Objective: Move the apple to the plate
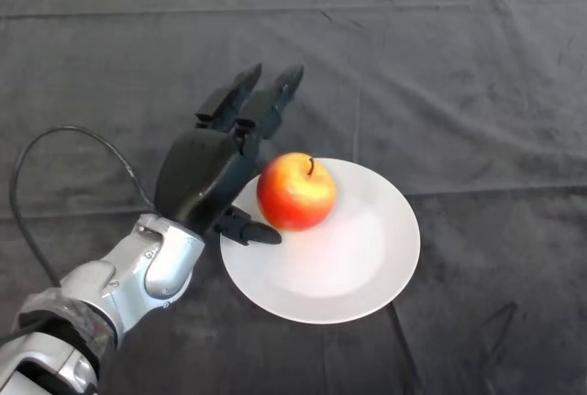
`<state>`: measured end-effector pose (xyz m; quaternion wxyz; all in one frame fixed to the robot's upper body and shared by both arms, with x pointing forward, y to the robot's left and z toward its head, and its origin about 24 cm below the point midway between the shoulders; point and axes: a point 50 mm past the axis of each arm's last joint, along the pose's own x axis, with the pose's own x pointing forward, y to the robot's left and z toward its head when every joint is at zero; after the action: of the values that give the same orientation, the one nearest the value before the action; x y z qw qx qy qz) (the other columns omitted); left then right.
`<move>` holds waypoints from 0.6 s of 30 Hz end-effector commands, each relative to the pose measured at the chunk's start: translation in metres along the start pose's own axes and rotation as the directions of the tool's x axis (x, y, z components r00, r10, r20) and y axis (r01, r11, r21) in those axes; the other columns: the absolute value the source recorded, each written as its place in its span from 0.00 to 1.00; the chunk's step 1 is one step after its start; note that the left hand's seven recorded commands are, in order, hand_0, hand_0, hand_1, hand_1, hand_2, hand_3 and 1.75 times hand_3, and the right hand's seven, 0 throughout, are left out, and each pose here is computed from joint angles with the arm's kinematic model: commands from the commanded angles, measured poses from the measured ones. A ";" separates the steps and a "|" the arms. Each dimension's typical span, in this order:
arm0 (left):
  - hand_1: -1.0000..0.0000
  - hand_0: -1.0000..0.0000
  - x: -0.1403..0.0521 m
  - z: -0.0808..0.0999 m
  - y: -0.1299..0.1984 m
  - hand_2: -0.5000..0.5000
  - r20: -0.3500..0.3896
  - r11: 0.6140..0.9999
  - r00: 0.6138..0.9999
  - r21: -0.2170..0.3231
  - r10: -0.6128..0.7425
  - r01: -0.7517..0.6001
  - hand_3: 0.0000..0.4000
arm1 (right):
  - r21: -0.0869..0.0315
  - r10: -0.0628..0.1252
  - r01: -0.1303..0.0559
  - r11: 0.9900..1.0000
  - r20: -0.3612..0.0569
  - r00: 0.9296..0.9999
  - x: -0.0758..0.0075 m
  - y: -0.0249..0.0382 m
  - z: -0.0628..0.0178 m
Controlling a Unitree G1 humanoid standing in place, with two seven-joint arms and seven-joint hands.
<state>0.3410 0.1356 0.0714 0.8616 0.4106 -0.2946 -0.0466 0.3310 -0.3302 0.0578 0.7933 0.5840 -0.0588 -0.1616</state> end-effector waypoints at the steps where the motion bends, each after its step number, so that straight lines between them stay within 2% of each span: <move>1: 1.00 1.00 0.016 -0.008 0.028 0.50 -0.009 0.995 0.995 0.031 0.098 -0.097 0.00 | 0.028 0.038 -0.039 0.999 0.026 0.999 0.0060 0.0145 0.0042; 18: 1.00 1.00 0.001 -0.029 0.053 0.50 -0.100 0.975 0.971 0.062 0.218 -0.213 0.00 | 0.028 0.038 -0.039 0.999 0.026 0.999 0.0060 0.0144 0.0042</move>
<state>0.3464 0.1721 0.0862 0.8707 0.3958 -0.2893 0.0398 0.3310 -0.3302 0.0577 0.7933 0.5840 -0.0587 -0.1616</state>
